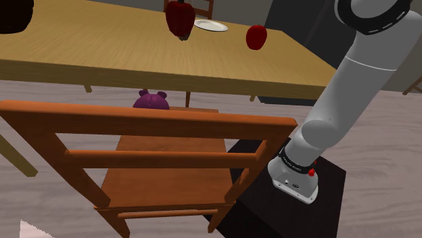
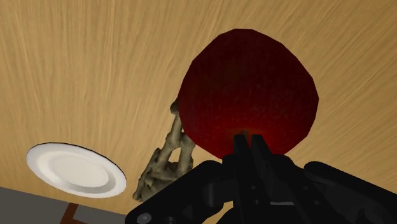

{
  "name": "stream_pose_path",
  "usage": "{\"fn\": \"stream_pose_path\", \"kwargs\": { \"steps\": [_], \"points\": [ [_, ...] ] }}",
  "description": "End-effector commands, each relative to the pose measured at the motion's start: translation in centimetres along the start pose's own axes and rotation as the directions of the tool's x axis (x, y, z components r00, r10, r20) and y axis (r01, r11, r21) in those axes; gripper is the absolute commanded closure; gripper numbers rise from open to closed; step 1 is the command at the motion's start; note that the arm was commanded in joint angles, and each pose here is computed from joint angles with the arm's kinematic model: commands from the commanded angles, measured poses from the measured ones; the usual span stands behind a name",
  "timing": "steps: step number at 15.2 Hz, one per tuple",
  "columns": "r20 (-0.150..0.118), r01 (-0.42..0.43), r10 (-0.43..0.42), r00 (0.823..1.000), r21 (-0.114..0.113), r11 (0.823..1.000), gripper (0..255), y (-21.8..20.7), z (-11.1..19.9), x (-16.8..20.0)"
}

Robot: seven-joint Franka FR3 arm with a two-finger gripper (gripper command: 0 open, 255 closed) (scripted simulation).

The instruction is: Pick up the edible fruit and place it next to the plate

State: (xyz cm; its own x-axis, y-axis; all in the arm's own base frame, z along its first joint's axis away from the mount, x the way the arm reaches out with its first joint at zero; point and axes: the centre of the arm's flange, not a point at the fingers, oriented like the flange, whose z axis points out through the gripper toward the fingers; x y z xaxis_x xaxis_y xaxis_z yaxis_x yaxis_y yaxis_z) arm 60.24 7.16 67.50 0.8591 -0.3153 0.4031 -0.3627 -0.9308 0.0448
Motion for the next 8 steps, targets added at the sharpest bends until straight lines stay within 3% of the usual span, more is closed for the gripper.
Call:
{"fn": "stream_pose_path", "kwargs": {
  "steps": [1,3,8],
  "points": [
    [0.000,0.000,0.000,1.000,0.000,1.000,255,0.1,-1.0,0.5],
    [0.000,0.000,0.000,1.000,0.000,1.000,255,0.1,-1.6,0.7],
    [0.000,0.000,0.000,1.000,0.000,1.000,255,6.2,-0.3,3.1]
  ]
}}
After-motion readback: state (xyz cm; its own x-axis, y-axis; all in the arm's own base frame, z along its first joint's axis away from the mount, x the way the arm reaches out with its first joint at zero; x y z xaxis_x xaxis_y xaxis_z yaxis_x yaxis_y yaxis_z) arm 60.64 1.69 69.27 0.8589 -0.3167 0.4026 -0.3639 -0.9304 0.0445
